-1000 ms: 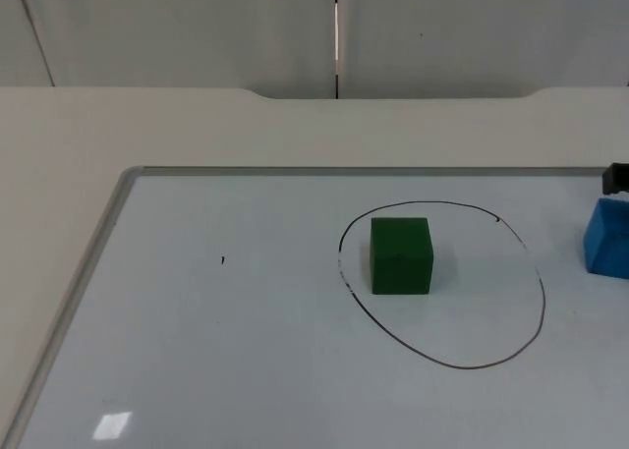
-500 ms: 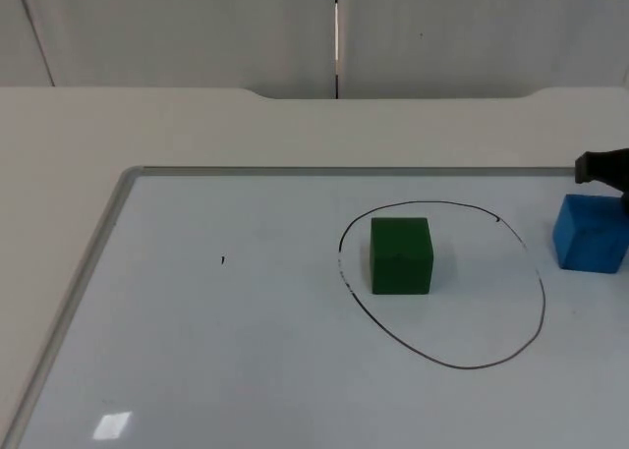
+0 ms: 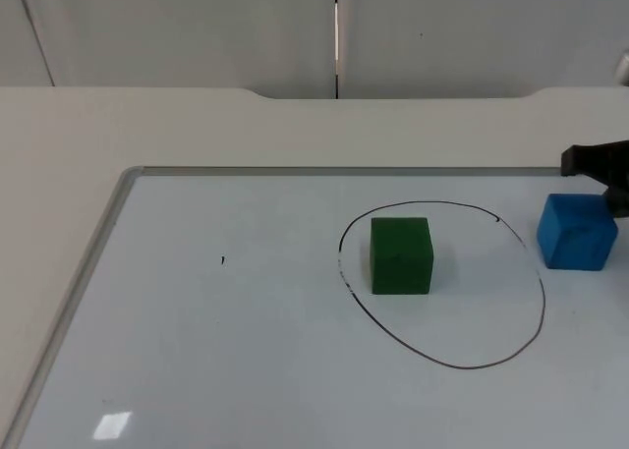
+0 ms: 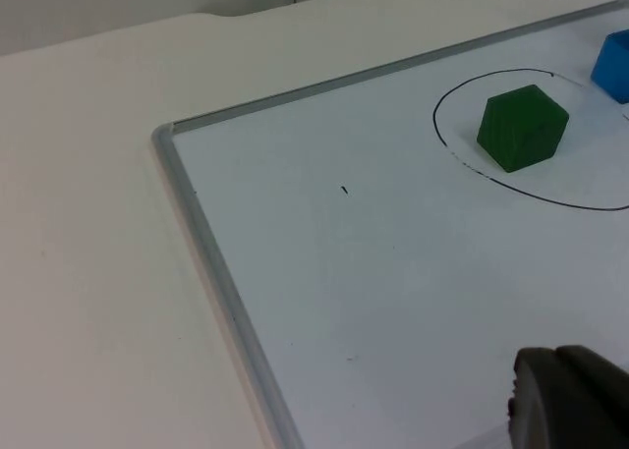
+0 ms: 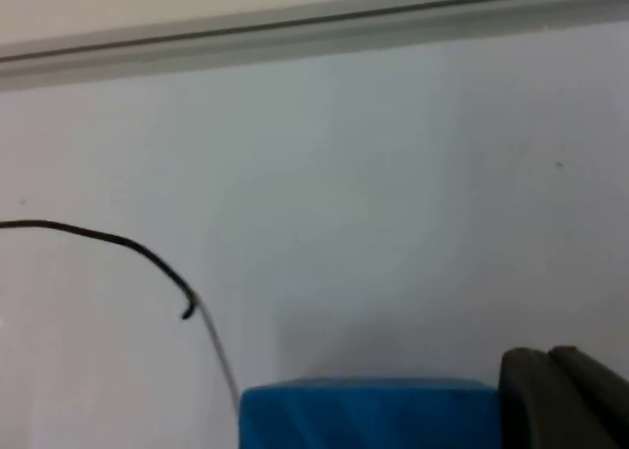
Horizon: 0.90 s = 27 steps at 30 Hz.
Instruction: Push the two cubes into the marked area.
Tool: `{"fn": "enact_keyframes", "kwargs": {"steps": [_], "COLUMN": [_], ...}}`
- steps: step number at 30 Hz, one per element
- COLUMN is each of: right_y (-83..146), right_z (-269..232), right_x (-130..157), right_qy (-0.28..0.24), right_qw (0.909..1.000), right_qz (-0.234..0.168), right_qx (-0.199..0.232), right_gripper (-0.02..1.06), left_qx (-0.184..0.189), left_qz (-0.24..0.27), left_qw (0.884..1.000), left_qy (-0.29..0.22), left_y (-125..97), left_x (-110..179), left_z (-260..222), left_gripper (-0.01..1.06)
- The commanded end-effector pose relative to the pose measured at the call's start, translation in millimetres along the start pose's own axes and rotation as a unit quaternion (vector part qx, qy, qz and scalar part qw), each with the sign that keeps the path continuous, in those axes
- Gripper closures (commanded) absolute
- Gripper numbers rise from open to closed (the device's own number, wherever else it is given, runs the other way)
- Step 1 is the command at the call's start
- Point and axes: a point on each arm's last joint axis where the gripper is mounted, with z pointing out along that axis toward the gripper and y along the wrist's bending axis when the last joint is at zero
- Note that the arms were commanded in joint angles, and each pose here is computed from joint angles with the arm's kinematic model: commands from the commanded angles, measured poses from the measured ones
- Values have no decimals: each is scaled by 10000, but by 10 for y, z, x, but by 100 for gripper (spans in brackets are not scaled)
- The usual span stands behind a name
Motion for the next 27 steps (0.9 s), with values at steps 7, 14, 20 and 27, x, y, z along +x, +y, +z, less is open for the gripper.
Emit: {"fn": "enact_keyframes", "kwargs": {"steps": [7,14,20,27], "right_y": [68,68,156,292], "right_z": [-3,-3,-6,-13], "right_x": [12,12,34,46], "right_qy": [-59,-56,-64,-192], "right_qw": [9999,9999,9998,9991], "right_qz": [-36,104,15,-121], "right_qx": [-90,-94,-179,-360], "right_gripper": [105,105,105,105], "left_qx": [-35,-44,-44,-44], "left_qz": [-17,-12,-12,-12], "left_qw": [10000,10000,10000,10000], "left_qy": [20,20,20,20], "left_y": [6,8,8,8], "left_x": [16,16,16,16], "left_z": [6,6,6,6], "left_gripper": [105,105,105,105]}}
